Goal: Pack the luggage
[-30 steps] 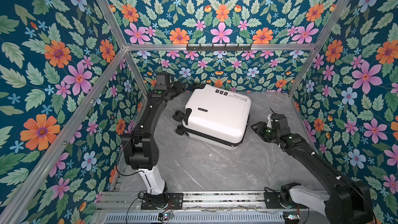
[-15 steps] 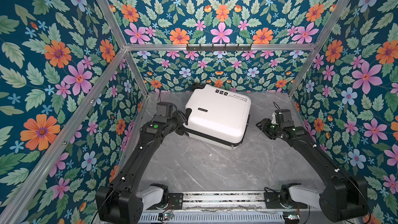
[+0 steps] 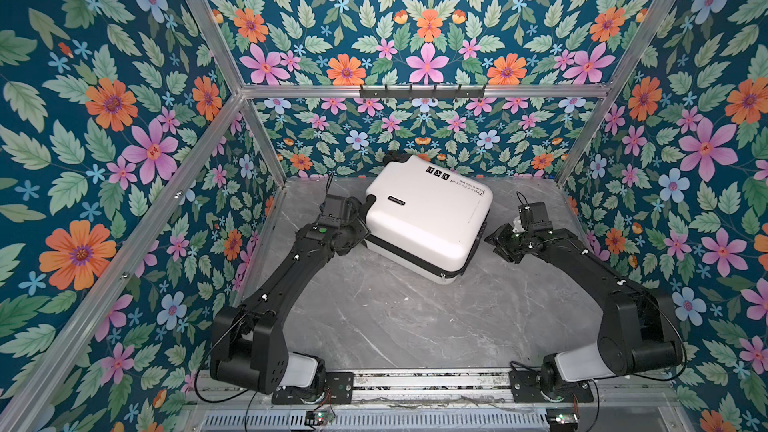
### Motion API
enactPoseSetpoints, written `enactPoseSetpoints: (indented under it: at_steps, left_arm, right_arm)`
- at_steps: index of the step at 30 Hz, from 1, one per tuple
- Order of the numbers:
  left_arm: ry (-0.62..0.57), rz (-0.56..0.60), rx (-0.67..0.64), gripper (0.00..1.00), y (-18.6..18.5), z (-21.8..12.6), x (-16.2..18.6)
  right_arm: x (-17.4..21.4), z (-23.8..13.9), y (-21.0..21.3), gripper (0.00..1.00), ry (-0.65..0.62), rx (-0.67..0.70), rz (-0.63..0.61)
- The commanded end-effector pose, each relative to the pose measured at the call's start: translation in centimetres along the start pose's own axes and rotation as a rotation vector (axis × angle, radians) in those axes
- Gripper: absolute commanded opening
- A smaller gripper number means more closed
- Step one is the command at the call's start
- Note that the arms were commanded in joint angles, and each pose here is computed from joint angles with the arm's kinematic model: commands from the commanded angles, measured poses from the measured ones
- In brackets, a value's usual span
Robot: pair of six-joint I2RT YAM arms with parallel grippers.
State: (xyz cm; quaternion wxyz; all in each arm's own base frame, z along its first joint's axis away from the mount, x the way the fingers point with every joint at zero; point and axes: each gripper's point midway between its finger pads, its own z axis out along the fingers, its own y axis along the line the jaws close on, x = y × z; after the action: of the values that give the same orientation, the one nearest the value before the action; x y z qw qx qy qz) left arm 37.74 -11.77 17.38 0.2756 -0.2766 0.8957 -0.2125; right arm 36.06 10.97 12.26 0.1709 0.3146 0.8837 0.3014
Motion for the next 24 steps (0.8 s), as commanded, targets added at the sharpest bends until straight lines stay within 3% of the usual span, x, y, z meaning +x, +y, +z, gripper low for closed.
enactPoseSetpoints:
  at_steps: [1,9,14,16,19,24]
  left_arm:
    - [-0.073,0.01,0.039,0.63,-1.0,0.9,-3.4]
    - [-0.071,0.096,0.073,0.67,-4.9,5.4,-10.7]
    - [-0.048,0.087,0.133,0.68,-7.4,8.4,-11.7]
    - [-0.051,0.075,0.135,0.69,-7.4,8.8,-11.8]
    - [-0.073,0.077,0.118,0.7,-7.1,7.8,-12.0]
    - [-0.137,0.07,0.092,0.71,-5.5,3.2,-12.1]
  right_arm:
    - [0.9,0.1,0.5,0.47,0.024,-0.065,0.057]
    - [3.0,-1.2,-2.1,0.48,-0.012,-0.05,0.07]
    - [2.2,-0.5,-2.2,0.48,-0.016,-0.067,0.101]
    - [1.4,0.2,-1.6,0.44,-0.021,-0.115,0.141]
    - [0.4,1.4,-0.3,0.4,-0.027,-0.186,0.171]
    - [-1.4,1.9,1.4,0.37,-0.088,-0.293,0.182]
